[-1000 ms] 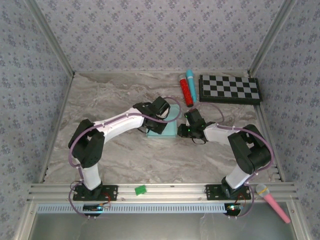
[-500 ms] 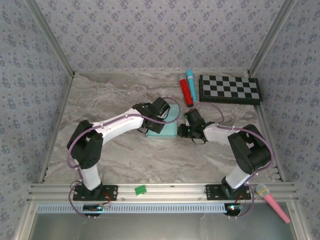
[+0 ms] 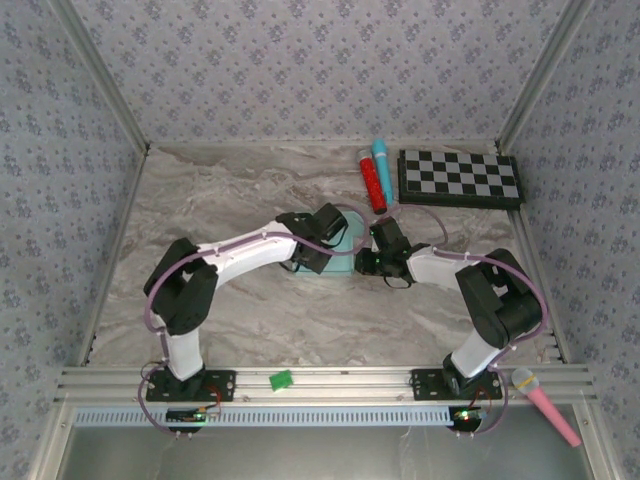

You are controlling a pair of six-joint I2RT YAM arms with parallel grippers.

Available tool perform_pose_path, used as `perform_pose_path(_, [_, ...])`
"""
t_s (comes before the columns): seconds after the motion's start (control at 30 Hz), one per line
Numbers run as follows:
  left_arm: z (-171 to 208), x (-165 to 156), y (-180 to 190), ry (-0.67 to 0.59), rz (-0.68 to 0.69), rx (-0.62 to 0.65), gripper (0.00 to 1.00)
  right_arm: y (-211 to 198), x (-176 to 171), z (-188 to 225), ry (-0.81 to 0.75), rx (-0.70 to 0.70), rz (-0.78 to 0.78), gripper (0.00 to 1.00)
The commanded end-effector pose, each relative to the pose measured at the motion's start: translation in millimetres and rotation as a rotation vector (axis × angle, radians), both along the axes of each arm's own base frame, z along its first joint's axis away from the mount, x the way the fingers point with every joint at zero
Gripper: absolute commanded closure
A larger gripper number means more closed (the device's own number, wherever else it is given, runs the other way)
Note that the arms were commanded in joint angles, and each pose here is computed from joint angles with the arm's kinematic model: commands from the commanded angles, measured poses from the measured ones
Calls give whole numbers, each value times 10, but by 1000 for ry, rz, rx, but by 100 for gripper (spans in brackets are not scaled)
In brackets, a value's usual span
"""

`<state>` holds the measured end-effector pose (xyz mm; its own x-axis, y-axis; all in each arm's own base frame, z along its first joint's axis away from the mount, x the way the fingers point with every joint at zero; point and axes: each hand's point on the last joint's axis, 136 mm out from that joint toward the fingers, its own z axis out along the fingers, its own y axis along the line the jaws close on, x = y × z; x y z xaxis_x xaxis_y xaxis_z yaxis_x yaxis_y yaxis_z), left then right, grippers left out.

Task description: Fold the paper box

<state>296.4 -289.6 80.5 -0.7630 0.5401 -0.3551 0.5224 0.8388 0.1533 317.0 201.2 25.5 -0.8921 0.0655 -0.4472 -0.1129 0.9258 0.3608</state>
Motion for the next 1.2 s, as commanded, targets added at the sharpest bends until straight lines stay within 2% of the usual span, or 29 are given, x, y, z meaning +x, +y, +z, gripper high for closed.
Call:
perform_pose_path(0.0, [55,42,-83,-19,-14,3,93,78,-123,-38,45,-6,49,74])
perform_pose_path(0.13, [93,56,-144,-30,-20,-17,91,71,-123,-31,45,-10,50,74])
perform_pose_path(0.27, [86,29,-199,-17,-29,-44,82,64,-122,-24,44,-14,51,74])
perform_pose_path(0.5, [129,44,-305,-22,-34,-102,76,56,-129,-12,42,-18,51,74])
perform_pose_path(0.77, [485,19,-293,-93,-43,-196,68,5,-96,118,3,-32,36,74])
perform_pose_path(1.0, [953,-6,-25,-211,-14,-256,55,-168,-81,381,-57,-91,27,71])
perform_pose_path(1.17, [1108,25,388,-248,77,-283,51,-291,-99,618,-115,-107,39,68])
